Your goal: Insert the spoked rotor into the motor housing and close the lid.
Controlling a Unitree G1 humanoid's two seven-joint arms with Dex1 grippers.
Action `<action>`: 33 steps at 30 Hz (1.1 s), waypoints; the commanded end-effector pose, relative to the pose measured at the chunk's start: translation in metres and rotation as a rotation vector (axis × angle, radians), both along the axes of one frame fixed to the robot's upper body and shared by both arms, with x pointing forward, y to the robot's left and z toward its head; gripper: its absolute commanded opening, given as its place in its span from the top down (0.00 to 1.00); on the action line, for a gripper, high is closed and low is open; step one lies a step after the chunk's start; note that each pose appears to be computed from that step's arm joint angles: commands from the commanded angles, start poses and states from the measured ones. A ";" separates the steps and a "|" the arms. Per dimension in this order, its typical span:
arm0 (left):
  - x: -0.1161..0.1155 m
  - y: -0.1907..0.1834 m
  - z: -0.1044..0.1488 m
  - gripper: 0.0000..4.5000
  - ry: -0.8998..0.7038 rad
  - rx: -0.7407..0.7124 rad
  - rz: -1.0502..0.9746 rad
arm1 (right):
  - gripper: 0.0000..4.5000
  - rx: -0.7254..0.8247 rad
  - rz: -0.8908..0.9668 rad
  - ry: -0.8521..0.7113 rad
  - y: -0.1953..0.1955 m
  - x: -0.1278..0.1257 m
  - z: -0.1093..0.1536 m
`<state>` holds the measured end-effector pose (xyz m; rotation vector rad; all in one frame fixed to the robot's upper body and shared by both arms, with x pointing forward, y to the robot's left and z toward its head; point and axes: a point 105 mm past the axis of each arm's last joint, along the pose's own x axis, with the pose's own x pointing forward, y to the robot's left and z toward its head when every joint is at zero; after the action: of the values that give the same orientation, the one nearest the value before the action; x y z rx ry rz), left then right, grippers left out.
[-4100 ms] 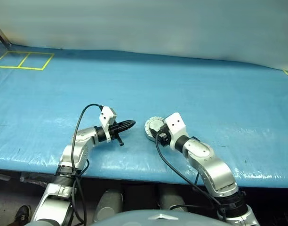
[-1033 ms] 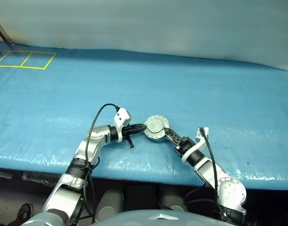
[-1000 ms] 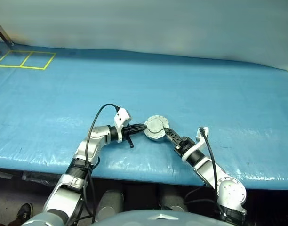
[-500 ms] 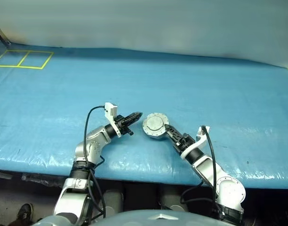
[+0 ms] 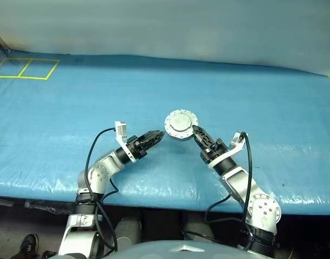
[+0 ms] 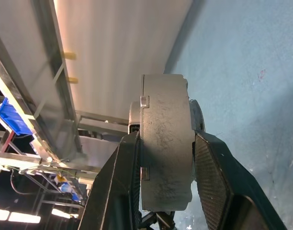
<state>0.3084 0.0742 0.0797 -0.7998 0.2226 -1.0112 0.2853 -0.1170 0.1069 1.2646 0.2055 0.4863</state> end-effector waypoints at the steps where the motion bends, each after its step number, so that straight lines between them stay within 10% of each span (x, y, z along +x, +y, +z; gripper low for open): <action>1: 0.001 -0.001 0.013 0.01 -0.011 -0.062 0.001 | 0.72 0.053 0.034 -0.140 0.006 -0.002 0.036; 13: 0.001 -0.012 0.029 0.01 0.172 -0.388 -0.076 | 0.72 0.039 0.119 -0.166 0.023 -0.010 0.043; 27: 0.000 -0.025 0.022 0.01 0.173 -0.355 -0.103 | 0.72 0.015 0.211 -0.205 0.042 -0.023 0.047; 33: 0.001 -0.025 0.024 0.35 0.158 -0.387 -0.089 | 0.72 -0.001 0.224 -0.197 0.045 -0.024 0.043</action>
<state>0.3078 0.0508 0.0970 -1.2459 0.2319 -1.0771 0.2683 -0.0797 0.1216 1.1832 0.2745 0.6811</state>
